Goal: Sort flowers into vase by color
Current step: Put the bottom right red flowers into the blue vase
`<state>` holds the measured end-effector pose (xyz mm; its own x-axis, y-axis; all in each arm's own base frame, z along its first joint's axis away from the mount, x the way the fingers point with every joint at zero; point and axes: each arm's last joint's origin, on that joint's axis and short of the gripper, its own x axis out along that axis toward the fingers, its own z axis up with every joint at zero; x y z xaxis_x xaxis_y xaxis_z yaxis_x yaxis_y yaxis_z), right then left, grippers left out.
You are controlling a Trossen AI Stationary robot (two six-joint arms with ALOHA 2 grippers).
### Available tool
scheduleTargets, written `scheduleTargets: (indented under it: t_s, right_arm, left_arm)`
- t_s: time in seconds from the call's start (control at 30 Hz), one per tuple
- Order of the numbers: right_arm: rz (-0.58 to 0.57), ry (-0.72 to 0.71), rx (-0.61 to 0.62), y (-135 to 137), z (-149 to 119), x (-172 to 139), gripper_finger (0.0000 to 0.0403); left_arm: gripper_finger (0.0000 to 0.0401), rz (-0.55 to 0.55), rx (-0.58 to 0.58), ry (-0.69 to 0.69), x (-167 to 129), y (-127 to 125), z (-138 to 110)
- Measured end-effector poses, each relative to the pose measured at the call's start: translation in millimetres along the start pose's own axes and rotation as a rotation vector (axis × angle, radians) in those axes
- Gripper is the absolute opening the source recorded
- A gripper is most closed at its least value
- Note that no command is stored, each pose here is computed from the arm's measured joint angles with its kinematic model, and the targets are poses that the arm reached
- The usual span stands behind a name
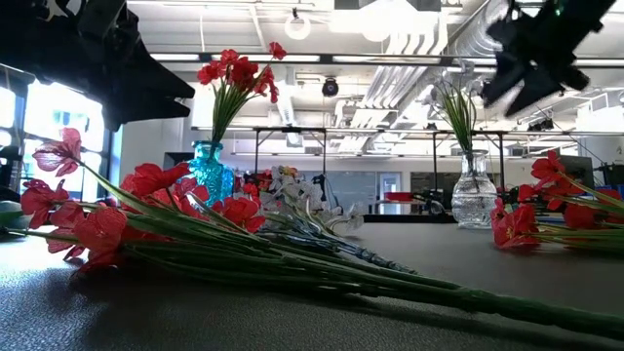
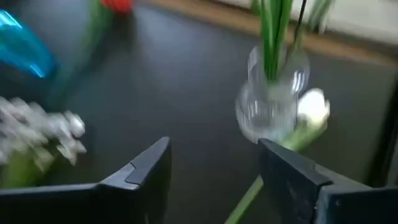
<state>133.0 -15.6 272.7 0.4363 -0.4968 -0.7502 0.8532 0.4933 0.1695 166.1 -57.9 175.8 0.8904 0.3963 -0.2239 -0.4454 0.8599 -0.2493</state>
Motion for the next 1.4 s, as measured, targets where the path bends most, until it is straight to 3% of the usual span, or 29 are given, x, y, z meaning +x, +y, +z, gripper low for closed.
scheduleTargets:
  t_s: [0.2, 0.5, 1.1, 1.4]
  right_arm:
    - [-0.110, 0.207, -0.016, 4, -32, 40, 0.0180]
    - [-0.315, 0.335, 0.061, -3, -61, 90, 0.0162]
    - [-0.335, 0.359, 0.050, -4, -52, 110, 0.0115]
    - [-0.261, 0.319, -0.056, 2, -53, 97, 0.0115]
  left_arm:
    - [0.0197, 0.000, 0.001, 0.000, 0, 0, 0]
    - [0.0197, 0.000, 0.002, 0.000, 0, 0, 0]
    - [0.0197, 0.001, 0.002, 0.000, 0, 0, 0]
    - [0.0197, 0.004, 0.023, -0.004, 0, -1, 0]
